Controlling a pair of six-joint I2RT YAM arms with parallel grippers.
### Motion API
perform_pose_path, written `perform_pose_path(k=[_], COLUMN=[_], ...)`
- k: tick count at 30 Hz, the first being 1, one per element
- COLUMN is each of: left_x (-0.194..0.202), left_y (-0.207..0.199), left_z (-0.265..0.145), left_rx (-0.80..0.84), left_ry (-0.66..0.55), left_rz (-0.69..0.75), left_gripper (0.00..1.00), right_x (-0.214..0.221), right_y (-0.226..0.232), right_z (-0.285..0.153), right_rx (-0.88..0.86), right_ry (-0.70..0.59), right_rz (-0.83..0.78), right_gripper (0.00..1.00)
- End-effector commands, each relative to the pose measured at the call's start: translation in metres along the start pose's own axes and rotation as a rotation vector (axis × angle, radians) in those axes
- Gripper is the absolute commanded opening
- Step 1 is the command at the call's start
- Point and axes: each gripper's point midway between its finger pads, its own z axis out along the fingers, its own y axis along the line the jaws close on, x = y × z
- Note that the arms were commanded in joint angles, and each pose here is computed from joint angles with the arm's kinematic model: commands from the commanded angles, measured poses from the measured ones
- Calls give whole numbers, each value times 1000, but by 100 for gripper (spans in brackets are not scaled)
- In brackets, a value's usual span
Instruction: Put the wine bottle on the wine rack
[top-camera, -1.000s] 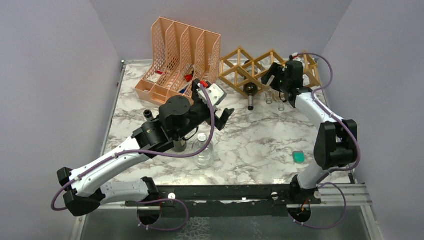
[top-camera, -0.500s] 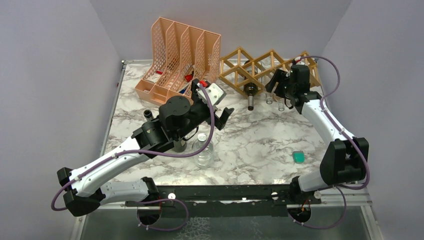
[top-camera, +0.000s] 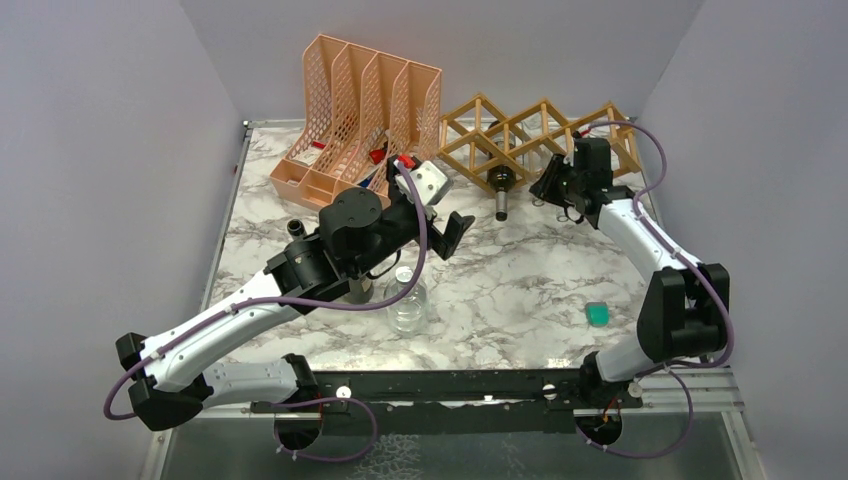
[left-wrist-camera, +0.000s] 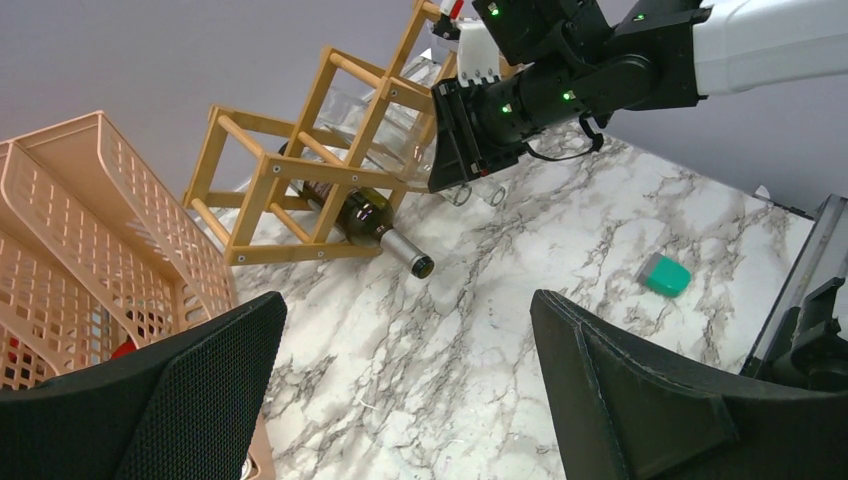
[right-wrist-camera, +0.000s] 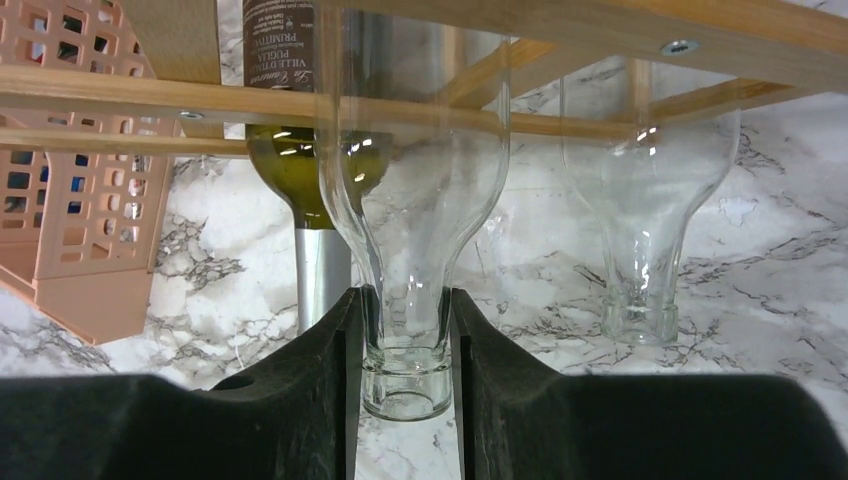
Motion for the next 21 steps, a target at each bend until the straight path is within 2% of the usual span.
perform_pose_path(k=[1,6,8,12,14,17,21], left_x=[-12,-18,-20,-22,-22,-21,-22], left_y=[-4,-5,-6,-7,-6,-1,14], left_z=[-2,-2,-2,1,3,4,2], left_rx=[21,27,33,33,25,-2,-80], left_ry=[-26,-37,-41,-37,-30,-24,-22], left_rz=[-25,-36,-41,-46,-46,-42,-28], left_gripper=[99,99,99,99,99,99,99], right_x=[-19,-24,-23,-20,-22,-26,-34], right_y=[11,9,8,12,15,17,20], right_z=[8,11,12,7,-2,-20,-54], right_rx=[-41,-25,-23,-47,-56,-55,-58], right_ry=[-44,-48,-44,-38,-48,-70,-115], right_rz=[-4,-14,-18,-20,-17,-23,-39], right_gripper=[29,28,33,58,64,68,68])
